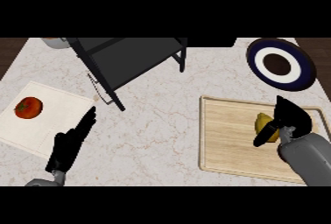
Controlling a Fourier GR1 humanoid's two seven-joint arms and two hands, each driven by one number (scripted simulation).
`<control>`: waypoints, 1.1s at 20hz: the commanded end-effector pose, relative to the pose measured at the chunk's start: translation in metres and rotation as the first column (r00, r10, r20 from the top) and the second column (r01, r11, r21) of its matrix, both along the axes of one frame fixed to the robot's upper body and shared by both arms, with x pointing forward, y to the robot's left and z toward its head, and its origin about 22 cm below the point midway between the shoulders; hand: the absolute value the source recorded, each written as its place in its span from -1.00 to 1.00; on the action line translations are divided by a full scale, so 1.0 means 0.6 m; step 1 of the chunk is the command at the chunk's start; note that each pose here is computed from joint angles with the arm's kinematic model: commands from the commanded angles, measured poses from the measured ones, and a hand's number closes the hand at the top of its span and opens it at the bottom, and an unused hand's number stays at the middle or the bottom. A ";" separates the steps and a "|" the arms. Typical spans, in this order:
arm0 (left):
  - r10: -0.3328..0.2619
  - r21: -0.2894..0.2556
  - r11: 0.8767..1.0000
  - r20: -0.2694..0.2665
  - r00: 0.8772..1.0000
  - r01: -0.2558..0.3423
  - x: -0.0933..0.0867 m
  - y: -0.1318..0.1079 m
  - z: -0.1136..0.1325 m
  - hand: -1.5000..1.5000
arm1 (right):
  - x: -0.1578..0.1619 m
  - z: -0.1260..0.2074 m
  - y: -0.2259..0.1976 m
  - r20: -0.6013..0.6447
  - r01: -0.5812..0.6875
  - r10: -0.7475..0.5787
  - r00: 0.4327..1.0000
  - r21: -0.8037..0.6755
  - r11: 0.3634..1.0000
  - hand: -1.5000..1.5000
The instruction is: Pick the lemon from the tray and place it in the tiered shelf
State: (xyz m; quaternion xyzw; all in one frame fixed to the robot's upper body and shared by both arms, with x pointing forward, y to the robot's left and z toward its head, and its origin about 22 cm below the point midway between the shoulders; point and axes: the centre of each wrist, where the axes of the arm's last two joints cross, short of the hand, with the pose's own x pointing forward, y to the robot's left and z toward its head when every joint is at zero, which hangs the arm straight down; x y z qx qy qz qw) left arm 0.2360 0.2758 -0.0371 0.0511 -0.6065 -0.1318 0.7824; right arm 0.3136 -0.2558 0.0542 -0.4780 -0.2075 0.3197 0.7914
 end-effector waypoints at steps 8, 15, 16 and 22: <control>0.001 -0.006 1.000 0.022 1.000 -0.001 0.002 -0.008 -0.002 0.00 | -0.003 -0.075 -0.017 -0.102 0.112 -0.116 0.988 -0.042 0.993 -1.00; -0.007 -0.010 1.000 -0.011 1.000 0.006 -0.011 -0.030 0.019 0.00 | 0.038 -0.055 0.015 -0.065 -0.001 0.000 0.998 -0.011 1.000 1.00; 0.001 -0.003 1.000 0.009 1.000 -0.001 -0.001 -0.045 0.016 0.00 | 0.023 -0.064 -0.009 -0.032 0.008 -0.008 0.999 -0.008 1.000 1.00; 0.005 0.008 1.000 0.008 1.000 -0.005 -0.009 -0.020 -0.004 0.00 | 0.040 -0.035 0.031 0.027 0.017 -0.014 1.000 -0.116 0.993 1.00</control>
